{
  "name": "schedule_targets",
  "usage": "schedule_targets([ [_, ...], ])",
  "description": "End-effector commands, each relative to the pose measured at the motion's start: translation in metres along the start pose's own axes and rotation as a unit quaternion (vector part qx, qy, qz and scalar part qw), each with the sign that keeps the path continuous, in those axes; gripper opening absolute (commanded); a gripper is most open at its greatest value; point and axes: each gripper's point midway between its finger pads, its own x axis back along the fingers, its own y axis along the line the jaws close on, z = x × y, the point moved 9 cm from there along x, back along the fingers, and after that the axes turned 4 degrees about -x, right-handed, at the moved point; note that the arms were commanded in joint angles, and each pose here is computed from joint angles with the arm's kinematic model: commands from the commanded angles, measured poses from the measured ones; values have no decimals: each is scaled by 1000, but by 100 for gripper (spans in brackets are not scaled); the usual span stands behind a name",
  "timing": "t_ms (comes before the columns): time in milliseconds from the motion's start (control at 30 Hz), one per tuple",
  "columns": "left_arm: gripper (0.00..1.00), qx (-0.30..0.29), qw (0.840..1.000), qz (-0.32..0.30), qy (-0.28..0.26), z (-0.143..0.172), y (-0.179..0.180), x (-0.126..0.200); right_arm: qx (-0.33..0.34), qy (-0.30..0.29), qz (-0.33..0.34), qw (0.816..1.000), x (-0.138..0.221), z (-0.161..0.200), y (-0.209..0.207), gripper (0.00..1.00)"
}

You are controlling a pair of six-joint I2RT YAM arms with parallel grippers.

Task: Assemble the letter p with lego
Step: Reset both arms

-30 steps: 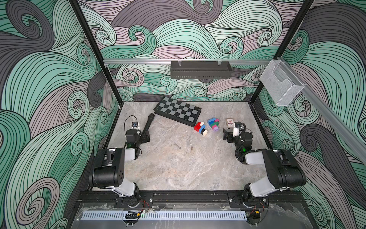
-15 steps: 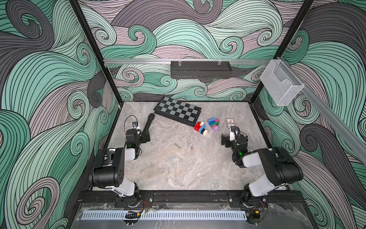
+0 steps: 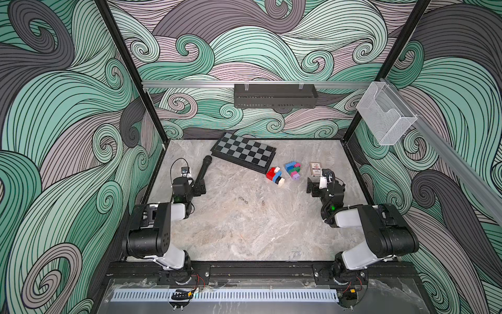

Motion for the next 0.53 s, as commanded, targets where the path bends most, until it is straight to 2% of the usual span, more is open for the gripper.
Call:
schedule_targets([
  [0,99,1,1000,0,-20,-11,2,2,4,-18,-11,1000,0,-6,4,98],
  [67,99,1,1000,0,-20,-11,2,2,18,-19,-9,1000,-1,-5,8,98],
  [500,99,1,1000,0,-20,-11,2,2,1,-9,-14,1000,-3,-6,2,98],
])
